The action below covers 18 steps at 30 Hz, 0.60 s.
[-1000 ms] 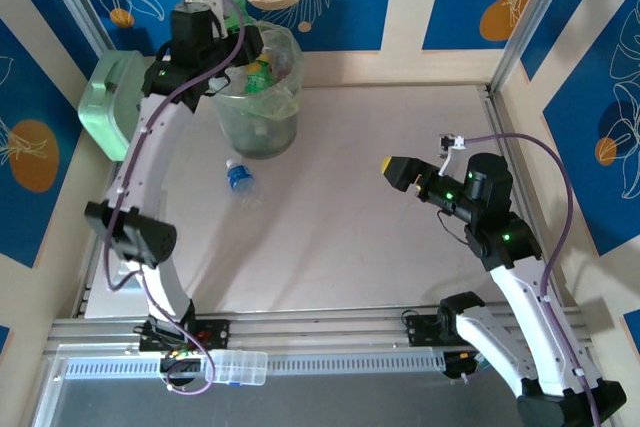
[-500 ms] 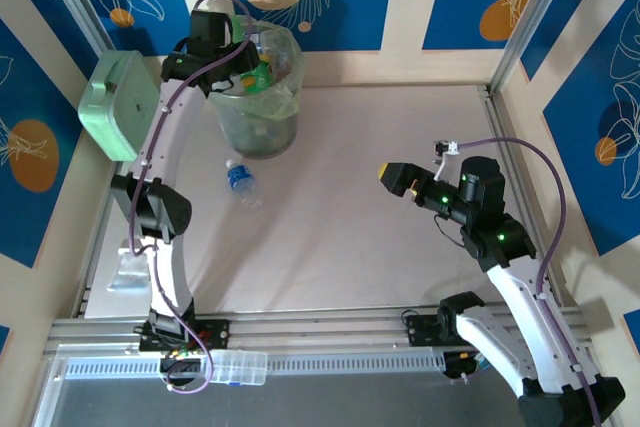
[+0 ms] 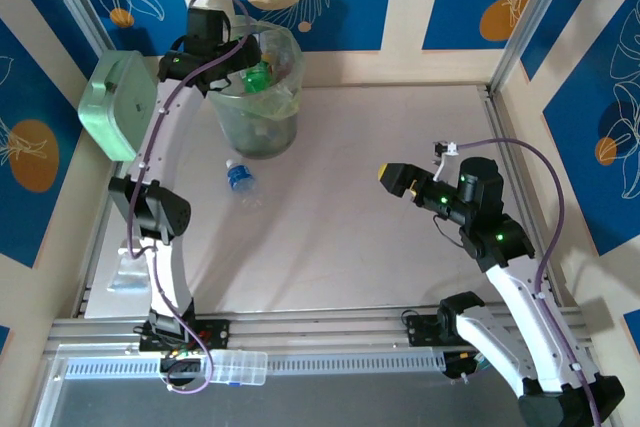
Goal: Put the plastic bottles in the bin
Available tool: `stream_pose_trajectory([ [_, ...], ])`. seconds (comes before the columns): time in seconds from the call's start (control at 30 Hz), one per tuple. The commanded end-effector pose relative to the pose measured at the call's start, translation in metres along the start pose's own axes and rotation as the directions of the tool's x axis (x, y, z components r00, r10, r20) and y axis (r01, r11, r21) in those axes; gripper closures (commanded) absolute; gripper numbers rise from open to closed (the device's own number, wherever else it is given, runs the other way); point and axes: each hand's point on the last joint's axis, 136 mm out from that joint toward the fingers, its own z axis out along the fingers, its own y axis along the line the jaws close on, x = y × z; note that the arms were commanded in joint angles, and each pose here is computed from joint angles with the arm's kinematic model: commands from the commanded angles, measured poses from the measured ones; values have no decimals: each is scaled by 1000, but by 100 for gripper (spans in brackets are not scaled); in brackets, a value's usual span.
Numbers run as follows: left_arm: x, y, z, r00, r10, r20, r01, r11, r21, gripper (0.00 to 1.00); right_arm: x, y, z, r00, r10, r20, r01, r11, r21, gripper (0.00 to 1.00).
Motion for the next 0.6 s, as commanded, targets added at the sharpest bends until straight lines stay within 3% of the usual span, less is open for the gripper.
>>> stream_pose_trajectory([
  [0.0, -51, -8, -49, 985, 23, 174, -27, 999, 22, 16, 2, -4, 3, 1000, -12, 3, 12, 1000, 8, 1],
  [0.23, -39, -39, -20, 990, 51, 134, -74, 981, 178, 40, 7, -10, 6, 1000, -6, -12, 6, 1000, 17, 1],
  [0.47, -18, -56, 1, 975, 185, 127, -203, 967, 153, 38, 19, -22, 13, 999, 16, -50, -14, 999, 37, 1],
  [0.57, -11, -56, 10, 973, 205, 110, -220, 964, 147, 41, 21, -26, 15, 998, 26, -56, -24, 999, 44, 1],
])
